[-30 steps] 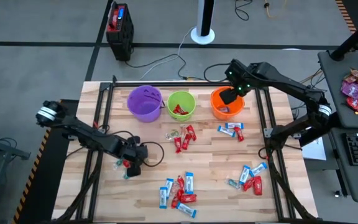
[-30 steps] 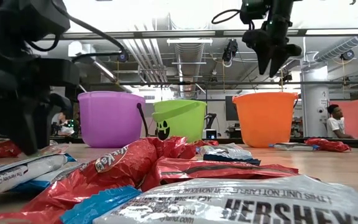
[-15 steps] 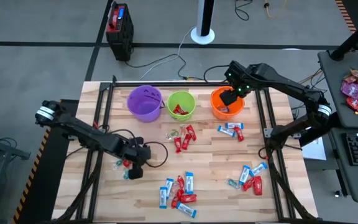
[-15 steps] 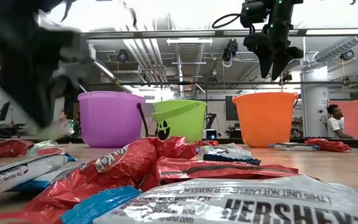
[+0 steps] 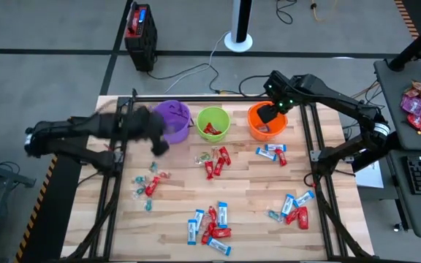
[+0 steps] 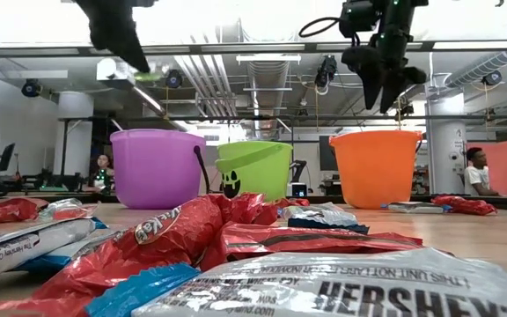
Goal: Sort candy by brand, put in halloween buckets
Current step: Put the green gummy candy into the purple bucket, then put the white chocolate bar into the orange bucket
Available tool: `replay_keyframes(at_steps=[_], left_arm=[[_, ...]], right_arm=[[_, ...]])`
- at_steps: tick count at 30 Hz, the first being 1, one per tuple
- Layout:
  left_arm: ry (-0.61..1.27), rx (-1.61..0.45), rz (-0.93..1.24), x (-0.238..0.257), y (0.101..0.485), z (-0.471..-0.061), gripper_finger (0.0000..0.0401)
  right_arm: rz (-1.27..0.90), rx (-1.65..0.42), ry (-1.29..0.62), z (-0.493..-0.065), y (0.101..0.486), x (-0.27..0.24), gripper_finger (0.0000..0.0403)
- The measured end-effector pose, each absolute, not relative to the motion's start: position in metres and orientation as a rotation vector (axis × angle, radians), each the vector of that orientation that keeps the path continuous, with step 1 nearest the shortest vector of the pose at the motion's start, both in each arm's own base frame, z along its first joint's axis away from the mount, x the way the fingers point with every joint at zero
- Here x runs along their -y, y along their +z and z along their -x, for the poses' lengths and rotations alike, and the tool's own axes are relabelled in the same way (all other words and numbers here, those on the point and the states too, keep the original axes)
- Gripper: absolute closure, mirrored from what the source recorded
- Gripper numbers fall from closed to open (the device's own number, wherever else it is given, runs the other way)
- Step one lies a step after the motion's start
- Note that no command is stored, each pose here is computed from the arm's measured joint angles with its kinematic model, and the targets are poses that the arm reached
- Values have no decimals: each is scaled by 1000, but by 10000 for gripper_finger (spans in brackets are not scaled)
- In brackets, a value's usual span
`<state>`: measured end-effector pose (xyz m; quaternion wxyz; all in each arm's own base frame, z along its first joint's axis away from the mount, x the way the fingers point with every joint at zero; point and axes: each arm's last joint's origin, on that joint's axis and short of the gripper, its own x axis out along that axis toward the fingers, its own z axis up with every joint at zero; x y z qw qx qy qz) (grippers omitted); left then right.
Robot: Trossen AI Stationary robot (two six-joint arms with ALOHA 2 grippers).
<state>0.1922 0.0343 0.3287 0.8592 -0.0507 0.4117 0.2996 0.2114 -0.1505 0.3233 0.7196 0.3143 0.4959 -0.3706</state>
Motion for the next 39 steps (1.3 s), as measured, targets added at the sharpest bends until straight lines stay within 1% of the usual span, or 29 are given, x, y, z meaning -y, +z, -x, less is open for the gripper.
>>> replay_keyframes(at_steps=[2,6,9,12,16,19,21,23,26,29,31,33,36,39], left_arm=[[684,-877,138,-63,332,-185,401],[675,-930,294,-112,323,-174,401],[657,-992,388,-134,311,-169,394],[647,-1027,394,-144,303,-172,373],[636,-1043,379,-149,301,-178,332],[638,-1038,375,-150,303,-180,301],[629,-1019,371,-148,308,-180,286],[576,-978,382,-142,315,-179,277],[498,-892,412,-128,327,-178,275],[450,-802,406,-111,339,-177,278],[408,-745,388,-98,347,-178,281],[372,-690,378,-86,353,-180,284],[352,-610,369,-72,363,-183,287],[363,-572,326,-60,368,-184,290]], right_arm=[[-702,-1084,-809,-213,324,150,209],[-722,-1084,-783,-215,324,147,209],[-729,-1086,-766,-216,324,145,209],[-725,-1082,-756,-217,325,141,209],[-750,-1066,-737,-215,330,134,209],[-780,-1052,-689,-213,335,125,209],[-807,-1047,-593,-214,339,115,209],[-854,-1045,-485,-216,343,101,209],[-897,-1067,-379,-226,346,74,209],[-834,-1088,-258,-242,345,39,209],[-815,-1103,-214,-255,340,17,209],[-889,-1127,-247,-270,331,-5,209],[-1028,-1184,-394,-289,310,-30,209],[-1082,-1197,-419,-312,287,-59,209]])
